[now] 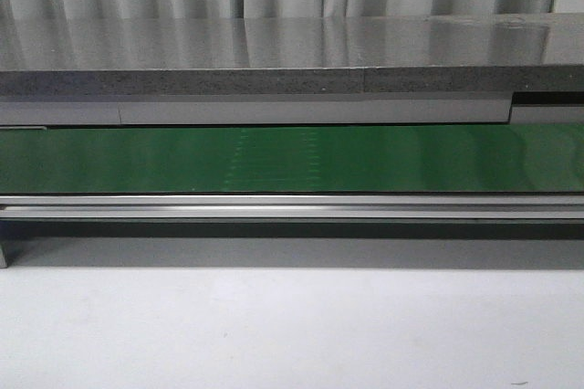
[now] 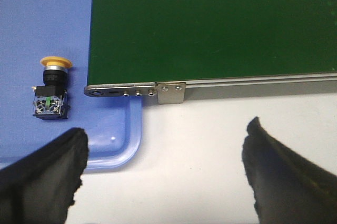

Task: Move button from left to right
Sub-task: 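Lower the left gripper and grasp the yellow-capped push button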

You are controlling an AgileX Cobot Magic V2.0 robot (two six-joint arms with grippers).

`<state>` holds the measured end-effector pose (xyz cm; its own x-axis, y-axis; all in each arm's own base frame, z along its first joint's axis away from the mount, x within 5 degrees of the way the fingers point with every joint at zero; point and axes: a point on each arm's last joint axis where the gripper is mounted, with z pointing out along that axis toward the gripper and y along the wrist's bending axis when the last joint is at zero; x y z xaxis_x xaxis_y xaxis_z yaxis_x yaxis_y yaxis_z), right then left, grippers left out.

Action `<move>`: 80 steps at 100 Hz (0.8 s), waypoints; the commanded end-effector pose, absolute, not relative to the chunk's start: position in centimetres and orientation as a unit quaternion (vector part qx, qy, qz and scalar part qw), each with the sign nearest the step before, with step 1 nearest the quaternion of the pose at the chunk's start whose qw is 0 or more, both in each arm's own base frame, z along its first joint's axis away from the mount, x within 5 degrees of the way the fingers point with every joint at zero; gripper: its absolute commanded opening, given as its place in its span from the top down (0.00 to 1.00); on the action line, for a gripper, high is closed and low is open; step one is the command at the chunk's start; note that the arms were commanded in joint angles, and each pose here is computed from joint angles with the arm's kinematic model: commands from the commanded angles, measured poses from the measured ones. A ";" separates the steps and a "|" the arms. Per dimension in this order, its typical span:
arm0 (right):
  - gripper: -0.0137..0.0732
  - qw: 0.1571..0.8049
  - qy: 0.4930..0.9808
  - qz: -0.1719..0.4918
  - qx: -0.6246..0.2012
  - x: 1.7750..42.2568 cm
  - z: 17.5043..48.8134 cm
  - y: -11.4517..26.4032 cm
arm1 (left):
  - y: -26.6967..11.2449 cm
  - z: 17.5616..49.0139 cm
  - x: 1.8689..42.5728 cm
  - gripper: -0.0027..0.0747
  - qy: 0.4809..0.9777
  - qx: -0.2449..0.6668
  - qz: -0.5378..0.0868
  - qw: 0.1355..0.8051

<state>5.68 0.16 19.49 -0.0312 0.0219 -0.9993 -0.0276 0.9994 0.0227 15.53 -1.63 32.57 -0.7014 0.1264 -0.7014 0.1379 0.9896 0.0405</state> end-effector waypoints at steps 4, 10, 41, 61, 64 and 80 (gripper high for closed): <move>0.92 0.729 0.684 0.013 -0.004 5.6 20.3 0.1 | -1.7 34.1 15.9 0.18 0.903 0.072 -0.006 0.423; 0.92 0.729 0.684 0.013 -0.004 5.6 20.3 0.1 | -1.6 34.1 16.0 0.18 0.904 0.075 0.002 0.421; 0.92 0.729 0.684 0.013 -0.004 5.6 20.3 0.1 | 0.0 35.6 18.2 0.18 0.916 0.042 0.038 0.397; 0.92 0.729 0.684 0.013 -0.004 5.6 20.3 0.1 | 3.3 35.8 21.0 0.18 0.925 -0.020 0.070 0.374; 0.92 0.729 0.684 0.013 -0.004 5.6 20.3 0.1 | 3.9 35.7 21.4 0.18 0.926 -0.031 0.074 0.369; 0.92 0.729 0.684 0.013 -0.004 5.6 20.3 0.1 | 6.4 34.3 24.2 0.18 0.937 -0.056 0.089 0.334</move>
<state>5.68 0.16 19.49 -0.0312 0.0219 -0.9993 -0.0276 0.9994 0.0227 22.76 5.22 33.30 -0.8119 -0.0468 -0.5819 -0.1388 0.9837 0.1145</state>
